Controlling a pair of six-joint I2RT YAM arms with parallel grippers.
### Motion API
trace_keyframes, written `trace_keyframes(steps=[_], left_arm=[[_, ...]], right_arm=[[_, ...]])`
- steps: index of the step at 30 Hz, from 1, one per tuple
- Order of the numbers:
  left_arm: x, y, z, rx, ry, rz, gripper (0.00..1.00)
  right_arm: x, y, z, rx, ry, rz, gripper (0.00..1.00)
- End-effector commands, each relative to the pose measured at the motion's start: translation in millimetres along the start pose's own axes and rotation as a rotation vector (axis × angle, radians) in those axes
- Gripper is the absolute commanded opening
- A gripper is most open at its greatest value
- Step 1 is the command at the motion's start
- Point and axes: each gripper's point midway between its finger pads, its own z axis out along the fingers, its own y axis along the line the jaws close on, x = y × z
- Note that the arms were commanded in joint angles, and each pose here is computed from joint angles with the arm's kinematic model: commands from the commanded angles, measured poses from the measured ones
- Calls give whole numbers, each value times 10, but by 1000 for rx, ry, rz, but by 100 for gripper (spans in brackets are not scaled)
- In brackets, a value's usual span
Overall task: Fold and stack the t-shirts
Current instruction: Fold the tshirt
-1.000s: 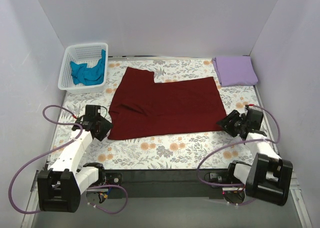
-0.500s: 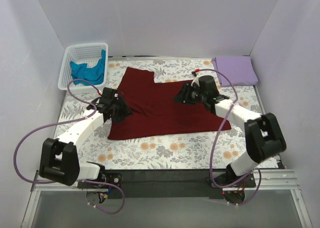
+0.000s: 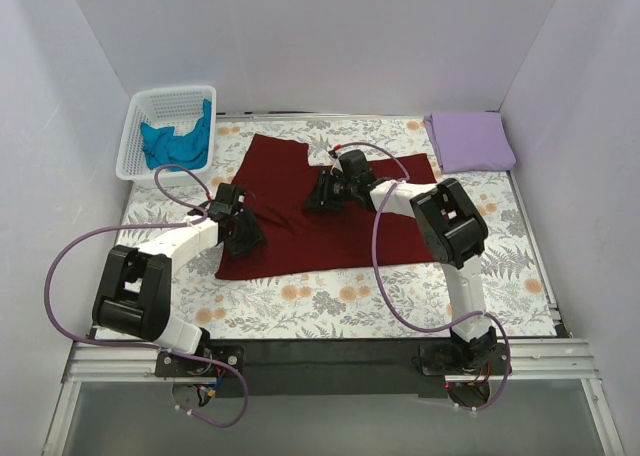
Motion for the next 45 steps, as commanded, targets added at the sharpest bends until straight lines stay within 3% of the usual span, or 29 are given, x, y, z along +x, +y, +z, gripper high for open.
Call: trace_keyframes(steps=[1,16,19,21,24,45], left_arm=[[110,141,54,-38,13,3,48],[180,285,111,-79,13,8,47],[180,291,102,-79,8,5,47],[193,299,101,-80,11,5,47],[193,311,97,-86,11,7,47],[234,361,119,-113,33,7,47]], right_arm=[[-176,177,98,-57,-41,4,47],[-42,193,290,-86,2,17,40],[-85,227,279,-91,-8,0,29],[-131,280,267,-100,-18,-24,15],[-238,351,234,-112,-46,-77,1],[-587,480,-14,-101,-155,-234,1]])
